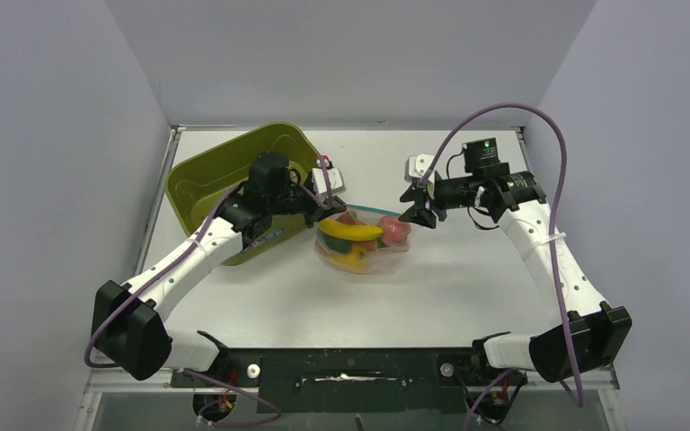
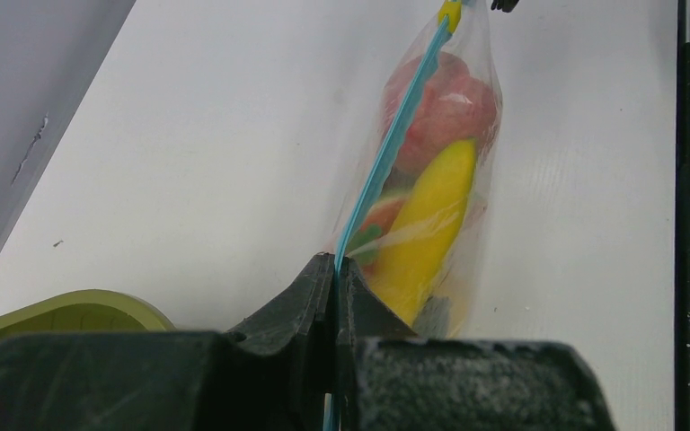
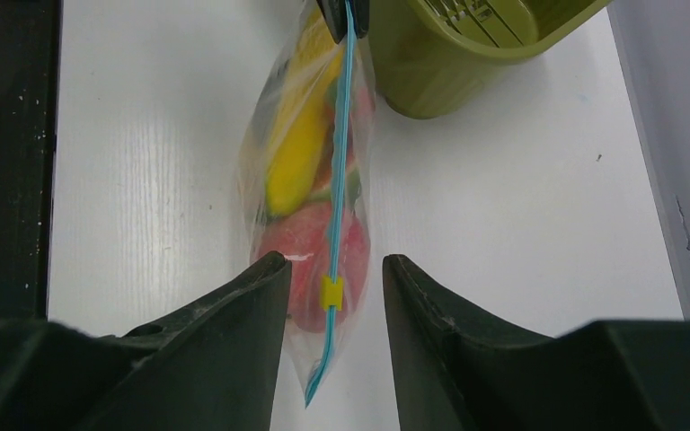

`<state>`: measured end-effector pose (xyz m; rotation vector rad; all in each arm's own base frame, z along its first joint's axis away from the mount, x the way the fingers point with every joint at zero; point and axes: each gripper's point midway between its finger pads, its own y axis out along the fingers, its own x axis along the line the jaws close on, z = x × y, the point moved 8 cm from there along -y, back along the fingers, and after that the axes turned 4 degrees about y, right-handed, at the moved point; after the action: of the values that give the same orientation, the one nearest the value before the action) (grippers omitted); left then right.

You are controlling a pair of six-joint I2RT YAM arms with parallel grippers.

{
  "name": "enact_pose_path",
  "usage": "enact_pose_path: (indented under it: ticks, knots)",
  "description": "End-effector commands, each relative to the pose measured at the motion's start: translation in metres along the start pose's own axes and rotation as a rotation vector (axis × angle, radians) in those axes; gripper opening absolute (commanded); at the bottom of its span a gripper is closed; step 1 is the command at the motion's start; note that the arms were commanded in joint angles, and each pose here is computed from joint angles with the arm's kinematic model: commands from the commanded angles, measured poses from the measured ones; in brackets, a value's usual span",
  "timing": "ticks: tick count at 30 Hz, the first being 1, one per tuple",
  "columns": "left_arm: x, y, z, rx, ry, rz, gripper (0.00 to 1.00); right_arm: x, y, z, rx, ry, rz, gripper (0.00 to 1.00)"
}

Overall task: Place the food in the zip-top bag and seal the zipper
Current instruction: Zip the zipper food storage bag at the center of the board.

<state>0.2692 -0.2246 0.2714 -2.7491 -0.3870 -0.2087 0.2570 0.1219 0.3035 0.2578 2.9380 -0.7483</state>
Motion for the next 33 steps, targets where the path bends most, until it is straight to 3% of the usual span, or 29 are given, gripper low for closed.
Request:
enact_pose_path:
  ticks: [1, 25, 27, 30, 33]
  knots:
    - [0.001, -0.008, -0.03, -0.11, 0.087, 0.005, 0.0, -0.005, 0.004, -0.008, -0.037, -0.047, 0.023, 0.42]
    - [0.002, -0.008, -0.029, -0.106, 0.088, -0.004, 0.0, 0.001, 0.013, 0.017, 0.02, 0.001, -0.027, 0.27]
    - [0.001, -0.008, -0.029, -0.106, 0.088, -0.005, 0.0, 0.001, 0.013, 0.018, 0.024, 0.004, -0.028, 0.22]
    - [0.001, -0.009, -0.028, -0.103, 0.087, -0.005, 0.0, 0.0, 0.01, 0.019, 0.028, 0.01, -0.02, 0.02]
    - [0.004, -0.013, -0.024, -0.074, 0.087, -0.022, 0.0, -0.002, 0.002, 0.024, 0.045, 0.031, 0.008, 0.0]
